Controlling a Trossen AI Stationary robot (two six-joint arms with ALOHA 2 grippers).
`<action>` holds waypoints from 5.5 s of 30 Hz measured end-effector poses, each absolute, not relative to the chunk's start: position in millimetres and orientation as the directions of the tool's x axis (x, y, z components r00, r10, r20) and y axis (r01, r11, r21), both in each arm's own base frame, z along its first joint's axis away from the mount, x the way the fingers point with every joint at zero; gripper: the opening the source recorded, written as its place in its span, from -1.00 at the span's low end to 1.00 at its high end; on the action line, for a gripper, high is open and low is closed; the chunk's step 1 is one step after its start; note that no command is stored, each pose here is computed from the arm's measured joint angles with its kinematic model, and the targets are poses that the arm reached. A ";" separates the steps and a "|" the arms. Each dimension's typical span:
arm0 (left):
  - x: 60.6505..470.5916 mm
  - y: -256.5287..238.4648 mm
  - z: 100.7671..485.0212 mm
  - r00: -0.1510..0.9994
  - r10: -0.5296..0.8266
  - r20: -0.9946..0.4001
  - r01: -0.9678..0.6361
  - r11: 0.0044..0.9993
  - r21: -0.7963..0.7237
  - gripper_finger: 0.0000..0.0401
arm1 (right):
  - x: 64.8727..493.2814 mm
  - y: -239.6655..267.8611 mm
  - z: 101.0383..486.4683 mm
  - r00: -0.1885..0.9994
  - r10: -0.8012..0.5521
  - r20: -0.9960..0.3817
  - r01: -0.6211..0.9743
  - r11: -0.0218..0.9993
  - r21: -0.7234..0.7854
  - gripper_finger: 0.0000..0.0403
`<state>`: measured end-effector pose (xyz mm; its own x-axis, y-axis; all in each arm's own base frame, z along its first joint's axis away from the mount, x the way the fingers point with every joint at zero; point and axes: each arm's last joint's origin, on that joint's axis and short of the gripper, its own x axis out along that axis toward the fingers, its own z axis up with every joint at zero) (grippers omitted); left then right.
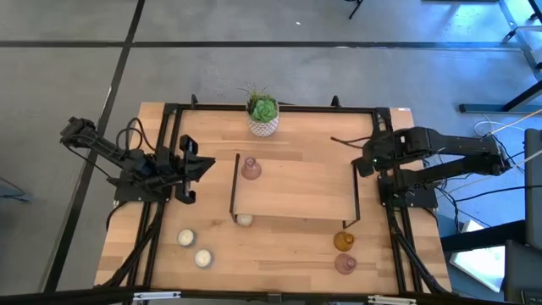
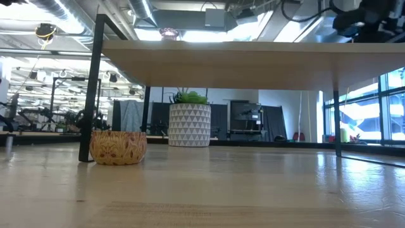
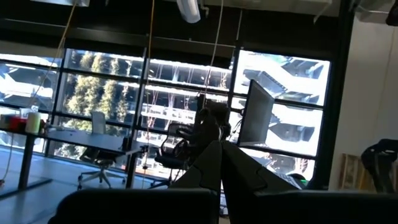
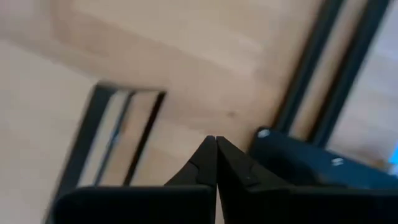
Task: Pick & Place candle stick holders
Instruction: Adjust the shelf, then put the yellow scented candle on the shelf
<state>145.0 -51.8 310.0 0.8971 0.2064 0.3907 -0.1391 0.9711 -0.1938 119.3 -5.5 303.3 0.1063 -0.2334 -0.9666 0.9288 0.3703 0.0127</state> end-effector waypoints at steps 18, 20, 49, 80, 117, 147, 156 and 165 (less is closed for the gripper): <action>145.1 -53.1 310.6 0.900 0.158 0.405 -0.089 0.979 -0.183 -0.99 | 165.5 46.5 274.0 0.030 -0.189 -0.982 0.877 0.476 -0.065 -1.00; 145.1 -53.5 310.7 0.901 0.144 0.409 -0.075 0.981 -0.180 -0.99 | 170.4 50.5 271.3 0.042 -0.174 -0.984 0.872 0.487 -0.049 -1.00; 145.1 -53.9 310.8 0.901 0.132 0.412 -0.063 0.982 -0.177 -0.99 | 206.4 44.0 260.8 0.203 -0.266 -0.942 0.836 0.548 0.025 -1.00; 161.2 -72.2 322.2 0.959 -0.135 0.250 0.122 0.990 0.069 -0.99 | 219.1 33.9 306.9 0.333 -0.593 -0.733 0.812 0.575 -0.097 -1.00; 272.5 -258.6 220.4 0.439 0.489 -0.754 -0.056 0.852 0.520 -0.97 | 204.4 84.7 301.6 0.524 -0.715 -0.463 0.702 0.670 -0.241 -1.00; 311.5 -239.1 149.6 0.339 0.524 -0.782 0.099 0.807 0.583 -0.35 | 201.7 84.1 299.5 0.503 -0.697 -0.511 0.681 0.684 -0.262 -1.00; 315.5 -233.6 148.4 0.355 0.547 -0.758 0.086 0.788 0.609 -0.35 | 201.7 84.1 299.4 0.503 -0.695 -0.514 0.681 0.685 -0.260 -1.00; 313.5 -223.9 138.9 0.289 0.538 -0.792 0.080 0.811 0.579 -0.35 | 201.7 84.2 299.3 0.502 -0.694 -0.516 0.682 0.685 -0.257 -1.00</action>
